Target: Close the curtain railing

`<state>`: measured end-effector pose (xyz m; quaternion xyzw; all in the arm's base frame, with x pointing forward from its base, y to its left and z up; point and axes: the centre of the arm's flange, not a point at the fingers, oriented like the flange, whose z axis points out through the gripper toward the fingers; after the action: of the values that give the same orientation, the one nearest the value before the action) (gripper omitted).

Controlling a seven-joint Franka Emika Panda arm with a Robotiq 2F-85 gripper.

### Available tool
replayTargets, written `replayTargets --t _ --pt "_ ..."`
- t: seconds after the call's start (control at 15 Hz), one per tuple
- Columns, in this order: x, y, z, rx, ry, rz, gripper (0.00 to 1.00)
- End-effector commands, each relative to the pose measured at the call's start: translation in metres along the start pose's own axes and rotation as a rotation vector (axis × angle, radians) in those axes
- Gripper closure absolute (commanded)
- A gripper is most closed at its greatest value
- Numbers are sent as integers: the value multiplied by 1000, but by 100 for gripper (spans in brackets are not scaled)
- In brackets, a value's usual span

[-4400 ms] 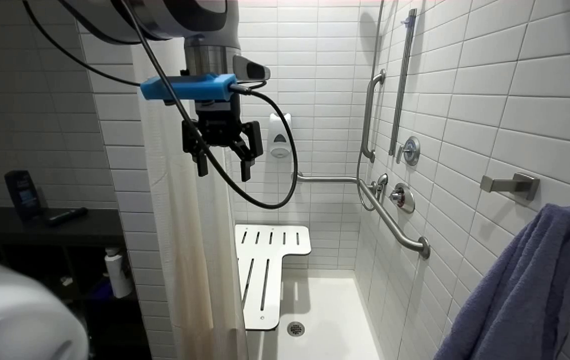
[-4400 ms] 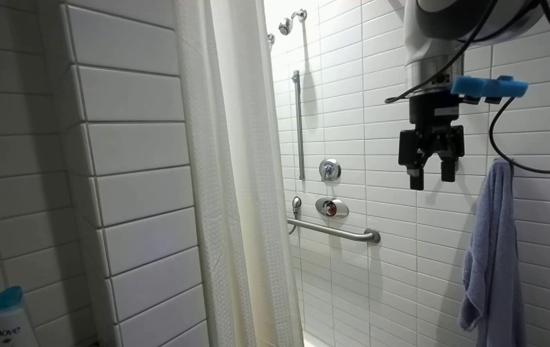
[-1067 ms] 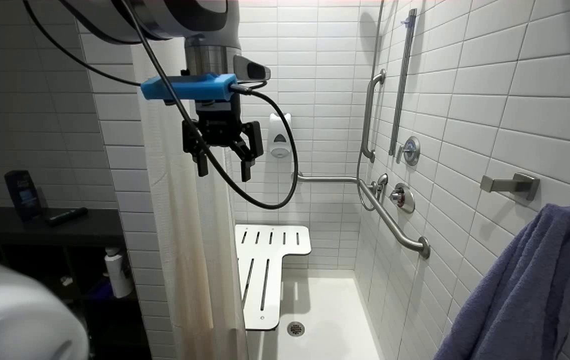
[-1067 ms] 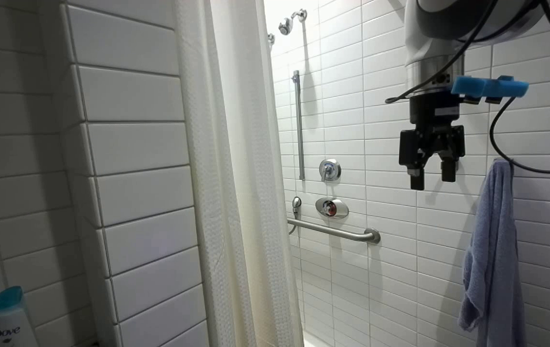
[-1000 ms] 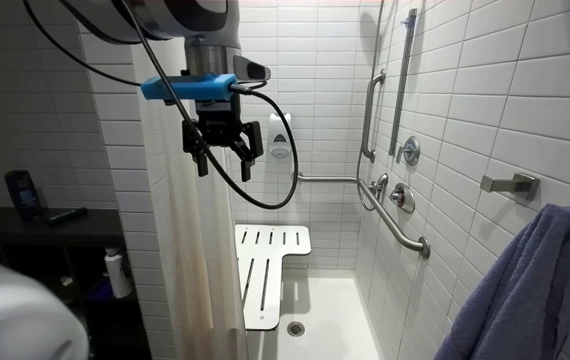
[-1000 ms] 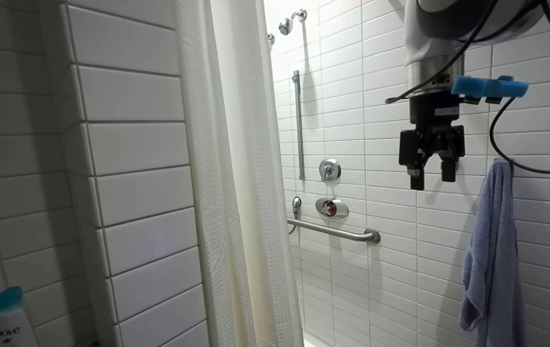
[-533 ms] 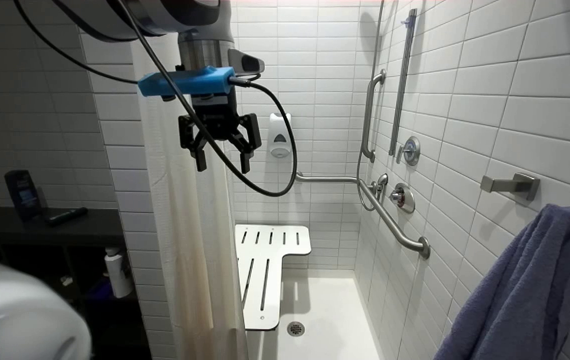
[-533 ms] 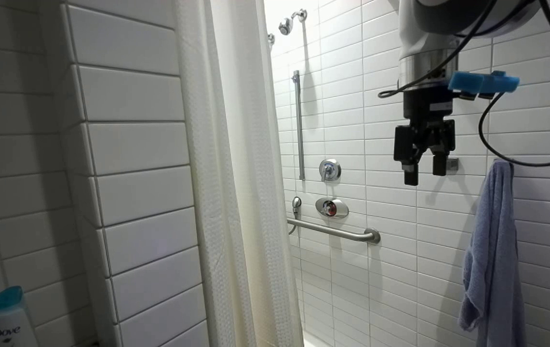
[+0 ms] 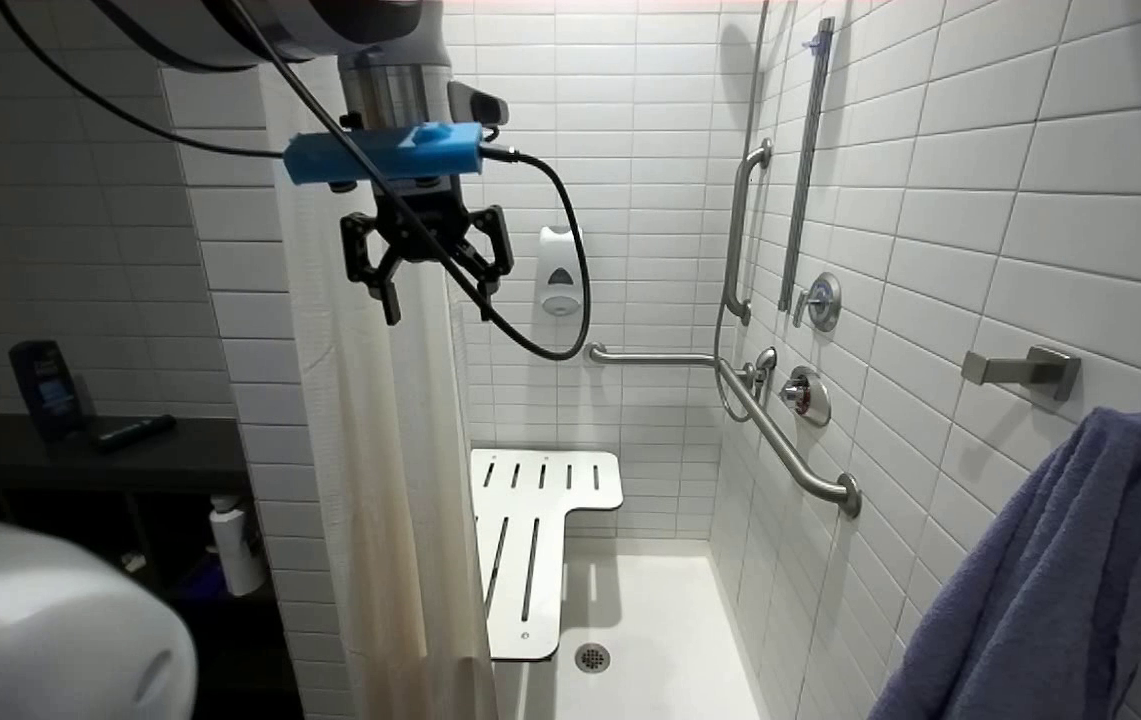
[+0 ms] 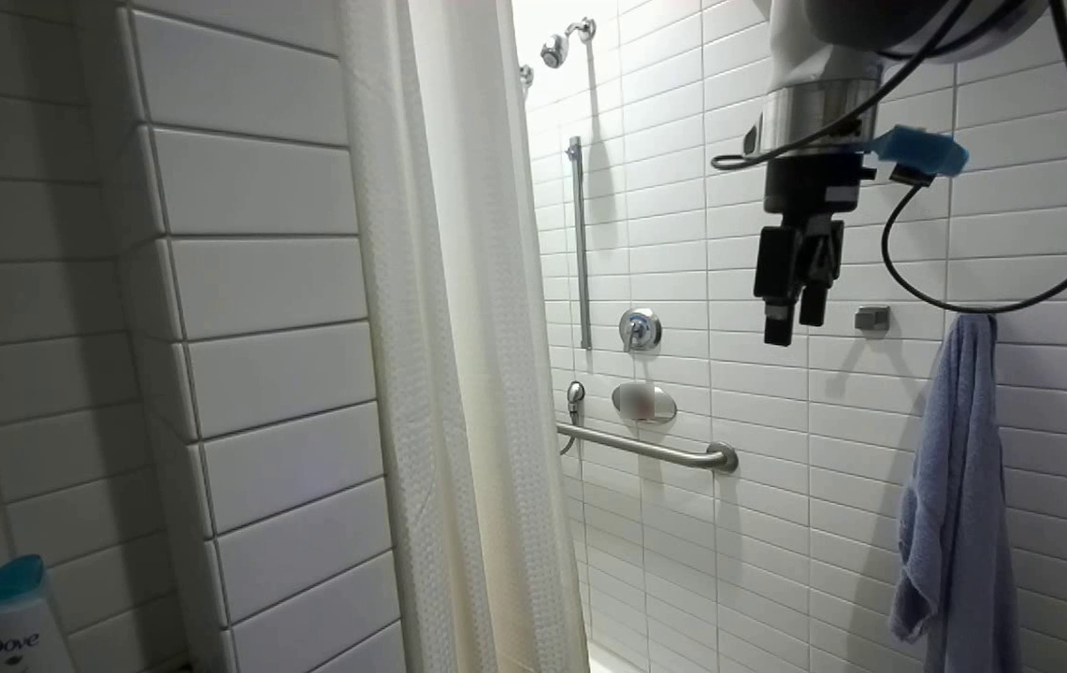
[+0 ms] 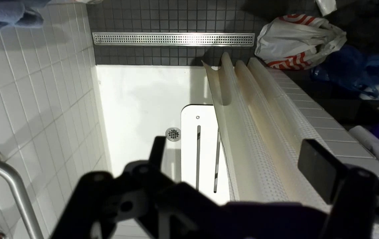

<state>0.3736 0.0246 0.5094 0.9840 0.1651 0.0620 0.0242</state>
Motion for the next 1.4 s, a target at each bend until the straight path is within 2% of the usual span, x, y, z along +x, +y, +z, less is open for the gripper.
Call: replayTargets --t 0.0,0.4,1.0,1.33 --pt "0 -1 -4 42 45 -130 0" --pt "-1 -3 -3 56 72 -276 0" --pt "4 -4 -3 57 39 -259 0" --pt "8 -4 -7 62 71 -299 0"
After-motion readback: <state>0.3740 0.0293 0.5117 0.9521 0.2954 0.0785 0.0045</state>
